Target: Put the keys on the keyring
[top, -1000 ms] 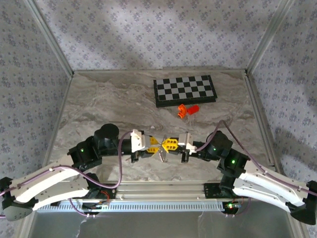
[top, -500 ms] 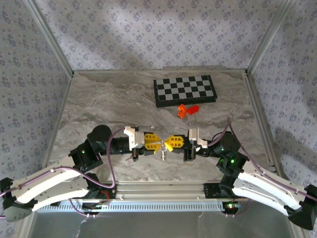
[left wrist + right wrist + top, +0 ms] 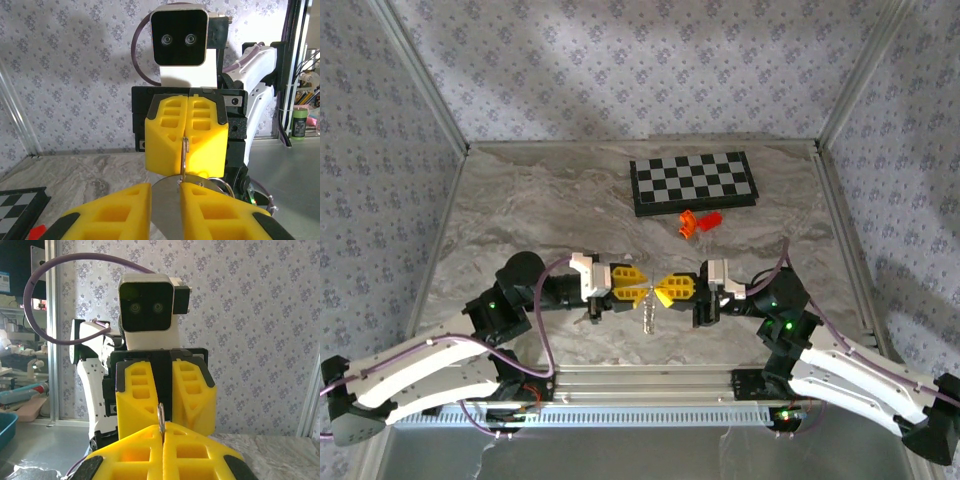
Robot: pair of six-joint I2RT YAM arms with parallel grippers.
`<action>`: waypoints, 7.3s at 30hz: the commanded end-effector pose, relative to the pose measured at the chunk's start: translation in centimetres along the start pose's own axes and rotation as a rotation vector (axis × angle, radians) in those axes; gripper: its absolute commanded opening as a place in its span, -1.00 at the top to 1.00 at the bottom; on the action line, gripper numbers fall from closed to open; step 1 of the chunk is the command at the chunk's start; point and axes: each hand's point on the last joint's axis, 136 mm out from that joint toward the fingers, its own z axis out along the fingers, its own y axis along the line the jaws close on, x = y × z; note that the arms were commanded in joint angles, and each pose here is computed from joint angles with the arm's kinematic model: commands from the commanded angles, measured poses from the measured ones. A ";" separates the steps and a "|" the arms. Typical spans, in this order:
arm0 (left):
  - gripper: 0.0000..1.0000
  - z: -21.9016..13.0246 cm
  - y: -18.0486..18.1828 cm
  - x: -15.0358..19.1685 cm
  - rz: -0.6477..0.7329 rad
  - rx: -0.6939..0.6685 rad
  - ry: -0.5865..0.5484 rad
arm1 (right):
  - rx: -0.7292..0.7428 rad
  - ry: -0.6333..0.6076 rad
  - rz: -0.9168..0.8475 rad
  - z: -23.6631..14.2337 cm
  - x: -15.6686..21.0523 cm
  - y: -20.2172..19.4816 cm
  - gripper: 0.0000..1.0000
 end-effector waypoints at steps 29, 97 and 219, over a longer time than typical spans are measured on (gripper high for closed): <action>0.62 0.6 -1.1 -2.9 0.015 0.080 -0.116 | -0.016 -0.080 0.005 -0.2 -1.2 0.2 1.00; 1.00 -0.3 -0.8 1.5 0.082 0.081 0.284 | 0.111 0.373 -0.209 0.1 3.6 -0.5 1.00; 1.00 -8.7 0.4 5.6 0.016 -0.280 0.012 | 0.295 0.981 0.710 4.4 30.7 -6.6 -0.61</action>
